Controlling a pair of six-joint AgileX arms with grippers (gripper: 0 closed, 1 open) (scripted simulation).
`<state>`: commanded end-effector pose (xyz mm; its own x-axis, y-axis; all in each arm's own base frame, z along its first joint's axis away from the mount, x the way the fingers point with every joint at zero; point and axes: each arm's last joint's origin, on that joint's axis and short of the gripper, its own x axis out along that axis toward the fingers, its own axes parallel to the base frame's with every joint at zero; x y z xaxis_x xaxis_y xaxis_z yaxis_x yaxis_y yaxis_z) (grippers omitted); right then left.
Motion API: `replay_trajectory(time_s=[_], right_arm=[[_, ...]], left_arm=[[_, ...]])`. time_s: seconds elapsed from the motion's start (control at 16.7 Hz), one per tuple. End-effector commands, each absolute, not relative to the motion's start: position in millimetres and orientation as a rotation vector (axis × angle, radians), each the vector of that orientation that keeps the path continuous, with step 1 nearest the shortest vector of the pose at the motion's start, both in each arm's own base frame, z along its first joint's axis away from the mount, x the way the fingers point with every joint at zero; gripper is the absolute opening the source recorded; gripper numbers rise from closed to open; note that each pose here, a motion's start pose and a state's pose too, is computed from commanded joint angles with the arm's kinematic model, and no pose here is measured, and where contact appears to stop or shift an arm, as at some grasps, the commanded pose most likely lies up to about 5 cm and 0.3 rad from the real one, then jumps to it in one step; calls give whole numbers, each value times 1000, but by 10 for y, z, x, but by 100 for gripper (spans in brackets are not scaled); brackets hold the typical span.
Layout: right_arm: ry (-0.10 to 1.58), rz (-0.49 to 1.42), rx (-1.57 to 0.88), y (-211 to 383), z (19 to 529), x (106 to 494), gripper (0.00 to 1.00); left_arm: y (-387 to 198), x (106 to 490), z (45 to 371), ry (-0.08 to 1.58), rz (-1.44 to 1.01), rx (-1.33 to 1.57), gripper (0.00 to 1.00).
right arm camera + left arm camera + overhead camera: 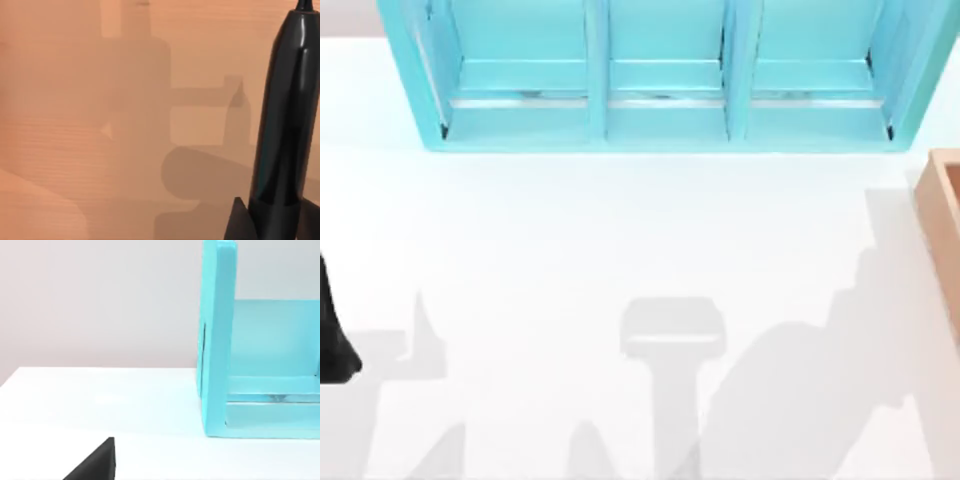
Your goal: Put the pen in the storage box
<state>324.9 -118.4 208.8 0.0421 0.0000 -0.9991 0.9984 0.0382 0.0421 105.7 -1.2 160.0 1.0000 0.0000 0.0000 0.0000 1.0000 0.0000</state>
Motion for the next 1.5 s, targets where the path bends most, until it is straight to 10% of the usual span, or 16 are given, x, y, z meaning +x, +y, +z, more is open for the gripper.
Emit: replay_trajectory(time_s=[0.66,1.5], right_arm=[[1167,-1167,1255,-1391,1861,3074,0],[1167,-1167,1255,-1391,1861,3074,100]], left_arm=[[-12,1057,1600,0,0,0,100],[-12,1057,1600,0,0,0,100]])
